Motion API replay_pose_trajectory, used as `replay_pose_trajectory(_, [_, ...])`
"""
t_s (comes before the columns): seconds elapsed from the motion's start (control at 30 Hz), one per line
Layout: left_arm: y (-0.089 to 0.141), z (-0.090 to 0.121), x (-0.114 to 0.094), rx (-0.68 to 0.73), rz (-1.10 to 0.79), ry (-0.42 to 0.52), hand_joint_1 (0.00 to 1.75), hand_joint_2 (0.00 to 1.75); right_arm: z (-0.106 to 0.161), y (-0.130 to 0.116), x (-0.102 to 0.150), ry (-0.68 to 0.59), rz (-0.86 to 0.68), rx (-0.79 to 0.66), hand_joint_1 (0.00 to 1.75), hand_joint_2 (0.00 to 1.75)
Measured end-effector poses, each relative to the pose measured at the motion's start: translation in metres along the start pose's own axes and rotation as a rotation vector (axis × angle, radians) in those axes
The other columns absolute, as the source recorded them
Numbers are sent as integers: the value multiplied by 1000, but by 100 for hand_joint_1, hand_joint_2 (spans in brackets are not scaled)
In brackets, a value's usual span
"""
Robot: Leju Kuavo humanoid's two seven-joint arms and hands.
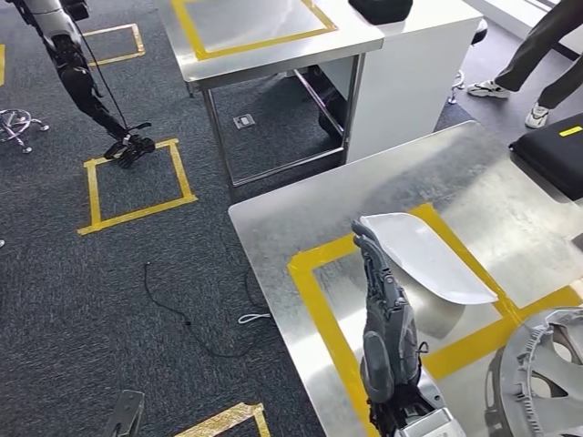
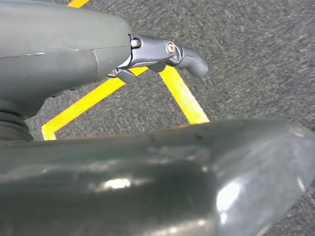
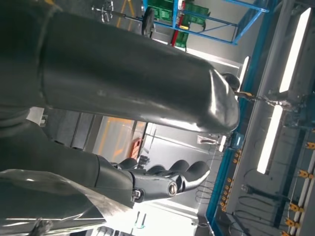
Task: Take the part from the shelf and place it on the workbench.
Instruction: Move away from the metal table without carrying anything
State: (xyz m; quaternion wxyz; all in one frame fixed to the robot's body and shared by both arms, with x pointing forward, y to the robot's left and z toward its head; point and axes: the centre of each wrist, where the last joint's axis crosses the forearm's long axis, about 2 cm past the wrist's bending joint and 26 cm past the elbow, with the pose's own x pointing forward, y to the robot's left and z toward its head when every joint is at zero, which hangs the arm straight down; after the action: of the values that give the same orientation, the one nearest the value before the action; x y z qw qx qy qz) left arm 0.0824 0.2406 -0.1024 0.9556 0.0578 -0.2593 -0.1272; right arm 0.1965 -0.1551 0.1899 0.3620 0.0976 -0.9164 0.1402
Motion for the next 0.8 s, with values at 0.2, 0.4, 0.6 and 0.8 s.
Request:
replay_pose_trajectory(0.2, [0, 0, 0, 0, 0, 0, 0, 0, 1, -1, 0, 0, 3, -2, 0, 0])
replay_pose_trajectory(0.4, [-1, 1, -1, -2, 1, 2, 0, 0, 2, -1, 0, 3, 8, -1, 0, 0])
replay_pose_trajectory(0.6, [-2, 1, -2, -3, 1, 5, 0, 0, 2, -1, 1, -3, 10, -5, 0, 0])
replay_pose_trajectory(0.8, [-1, 1, -2, -3, 2, 5, 0, 0, 3, -1, 2, -3, 9, -6, 0, 0])
